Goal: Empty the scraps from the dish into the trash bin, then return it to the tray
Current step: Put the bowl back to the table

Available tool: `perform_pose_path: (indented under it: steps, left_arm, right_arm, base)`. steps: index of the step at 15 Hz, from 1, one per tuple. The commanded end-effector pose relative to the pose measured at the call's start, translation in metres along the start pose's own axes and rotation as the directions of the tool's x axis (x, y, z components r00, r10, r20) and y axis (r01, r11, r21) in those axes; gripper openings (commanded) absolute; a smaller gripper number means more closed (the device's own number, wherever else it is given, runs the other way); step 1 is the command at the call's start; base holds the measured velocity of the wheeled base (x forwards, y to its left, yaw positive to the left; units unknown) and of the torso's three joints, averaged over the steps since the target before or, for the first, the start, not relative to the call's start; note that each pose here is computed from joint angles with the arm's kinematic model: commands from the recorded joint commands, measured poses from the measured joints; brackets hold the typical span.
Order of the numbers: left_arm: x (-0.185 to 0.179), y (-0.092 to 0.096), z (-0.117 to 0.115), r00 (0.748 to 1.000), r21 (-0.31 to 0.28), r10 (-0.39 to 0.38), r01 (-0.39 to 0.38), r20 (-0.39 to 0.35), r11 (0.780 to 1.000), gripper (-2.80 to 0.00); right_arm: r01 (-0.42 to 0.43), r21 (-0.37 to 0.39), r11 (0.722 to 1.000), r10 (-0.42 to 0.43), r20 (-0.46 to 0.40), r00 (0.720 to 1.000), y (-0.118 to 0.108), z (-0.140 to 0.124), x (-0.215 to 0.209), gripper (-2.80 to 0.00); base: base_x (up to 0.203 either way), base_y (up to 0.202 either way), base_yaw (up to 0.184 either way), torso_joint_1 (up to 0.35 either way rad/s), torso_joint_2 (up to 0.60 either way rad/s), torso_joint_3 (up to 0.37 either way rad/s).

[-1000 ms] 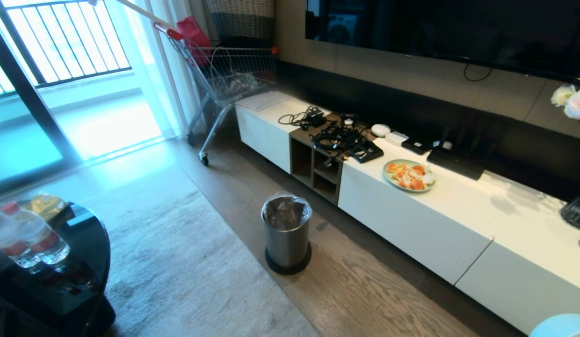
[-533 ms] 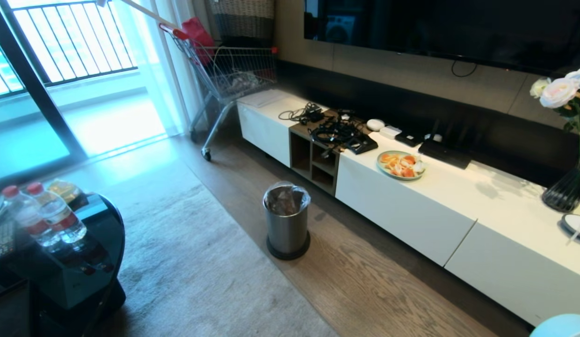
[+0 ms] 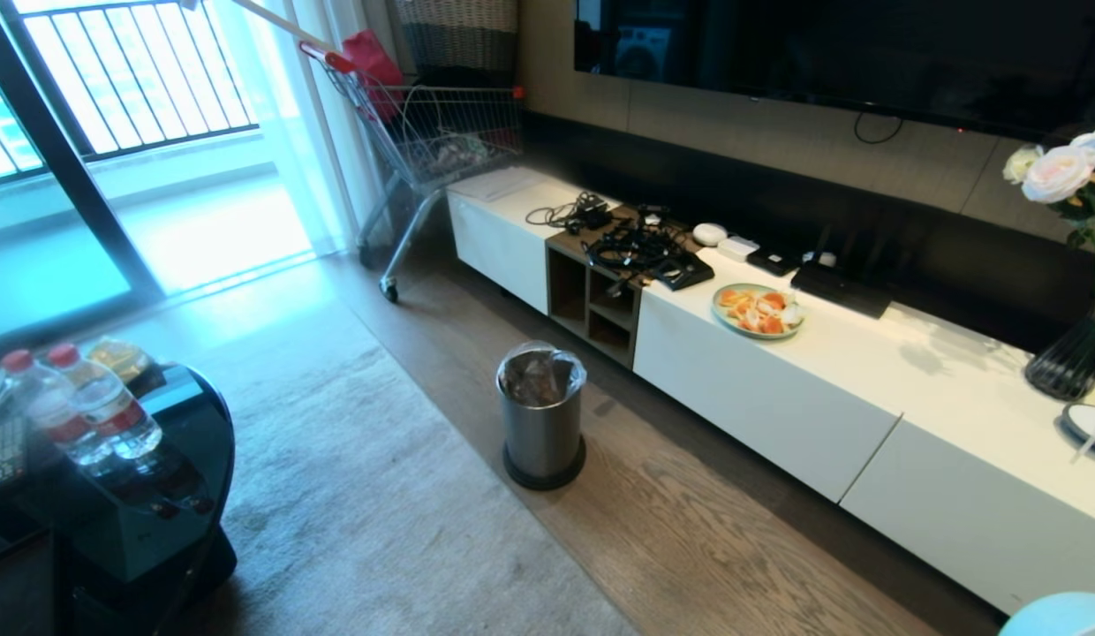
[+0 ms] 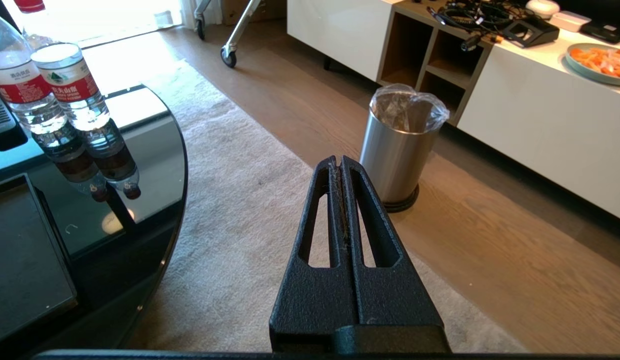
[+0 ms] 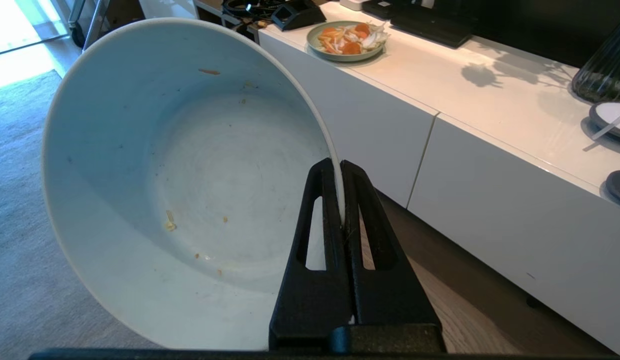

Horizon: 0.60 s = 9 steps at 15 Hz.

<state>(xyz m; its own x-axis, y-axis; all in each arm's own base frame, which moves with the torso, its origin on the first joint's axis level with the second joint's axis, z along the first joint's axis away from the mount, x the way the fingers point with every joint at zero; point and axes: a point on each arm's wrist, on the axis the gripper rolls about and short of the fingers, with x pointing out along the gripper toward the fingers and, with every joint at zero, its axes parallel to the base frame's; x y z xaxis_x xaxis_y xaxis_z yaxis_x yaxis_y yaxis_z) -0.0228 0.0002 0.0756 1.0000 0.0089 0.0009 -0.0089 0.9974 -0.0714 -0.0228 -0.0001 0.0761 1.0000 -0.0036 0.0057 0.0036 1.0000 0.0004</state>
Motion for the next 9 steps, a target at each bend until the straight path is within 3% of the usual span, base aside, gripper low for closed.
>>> perform_pose_path:
  steps: [1,9]
  left_arm:
    - [0.0,0.0,0.0,1.0,-0.001,0.0,0.0,0.001,1.0,-2.8]
    - [0.0,0.0,0.0,1.0,-0.001,0.0,0.0,0.001,1.0,-2.8]
  right_arm:
    - [0.0,0.0,1.0,0.0,-0.001,1.0,0.0,0.0001,0.0001,-2.8]
    - [0.001,0.0,1.0,-0.001,0.0,1.0,0.0,0.0,0.0,-2.8]
  base:
    - [0.0,0.0,0.0,0.0,0.0,0.0]
    - [0.0,0.0,0.0,0.0,0.0,0.0]
